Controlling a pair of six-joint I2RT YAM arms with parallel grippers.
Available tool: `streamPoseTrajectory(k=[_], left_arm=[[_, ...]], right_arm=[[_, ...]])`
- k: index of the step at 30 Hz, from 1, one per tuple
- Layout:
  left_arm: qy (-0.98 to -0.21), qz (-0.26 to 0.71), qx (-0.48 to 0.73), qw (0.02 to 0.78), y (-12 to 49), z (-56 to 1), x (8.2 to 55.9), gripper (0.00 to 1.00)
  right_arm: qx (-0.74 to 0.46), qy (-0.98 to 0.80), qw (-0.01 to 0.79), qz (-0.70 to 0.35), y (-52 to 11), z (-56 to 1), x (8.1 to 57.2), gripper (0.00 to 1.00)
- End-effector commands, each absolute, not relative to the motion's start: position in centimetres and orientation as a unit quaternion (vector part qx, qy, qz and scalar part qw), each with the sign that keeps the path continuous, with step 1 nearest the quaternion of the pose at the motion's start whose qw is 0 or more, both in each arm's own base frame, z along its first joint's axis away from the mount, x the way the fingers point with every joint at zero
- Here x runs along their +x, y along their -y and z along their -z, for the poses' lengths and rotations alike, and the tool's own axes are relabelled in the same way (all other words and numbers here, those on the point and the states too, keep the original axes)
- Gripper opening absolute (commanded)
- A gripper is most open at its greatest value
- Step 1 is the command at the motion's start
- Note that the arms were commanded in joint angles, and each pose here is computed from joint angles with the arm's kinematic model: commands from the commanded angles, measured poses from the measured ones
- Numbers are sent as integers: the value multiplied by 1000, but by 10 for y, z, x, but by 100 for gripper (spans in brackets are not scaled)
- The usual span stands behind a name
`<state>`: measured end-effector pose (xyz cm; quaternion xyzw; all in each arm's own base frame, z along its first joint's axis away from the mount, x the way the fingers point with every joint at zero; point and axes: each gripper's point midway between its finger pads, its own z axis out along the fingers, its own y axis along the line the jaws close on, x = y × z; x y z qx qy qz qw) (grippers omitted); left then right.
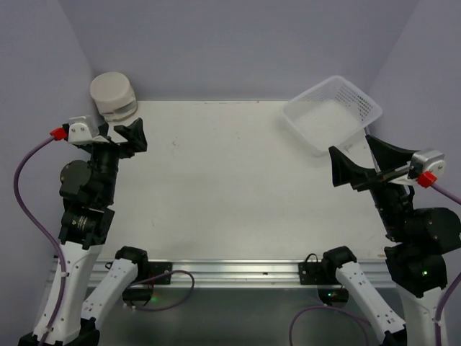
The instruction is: Unzip the laundry bag and remove the bra
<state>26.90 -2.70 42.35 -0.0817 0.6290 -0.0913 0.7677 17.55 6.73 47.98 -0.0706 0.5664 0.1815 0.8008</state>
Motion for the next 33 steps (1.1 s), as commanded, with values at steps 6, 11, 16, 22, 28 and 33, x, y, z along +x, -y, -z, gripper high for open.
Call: streamPoseTrajectory(k=[6, 11, 16, 22, 28, 33], left_arm=[[-699, 120, -140, 691, 40, -364, 321, 100], [-741, 132, -233, 615, 42, -310, 368, 100], [-753, 162, -304, 560, 32, -267, 421, 100], [-706, 171, -382, 571, -20, -261, 469, 100], [-640, 176, -455, 594, -80, -248, 509, 100], [-608, 181, -498, 591, -115, -218, 547, 100]], right_arm=[[-70, -582, 777, -230, -82, -464, 178, 99], [-74, -617, 737, -266, -98, -430, 186, 99], [-82, -622, 726, -282, -105, -417, 184, 99], [-126, -628, 708, -299, -120, -405, 182, 99], [-136, -645, 685, -310, -127, -402, 184, 99], [-137, -655, 675, -311, -131, -394, 192, 99]])
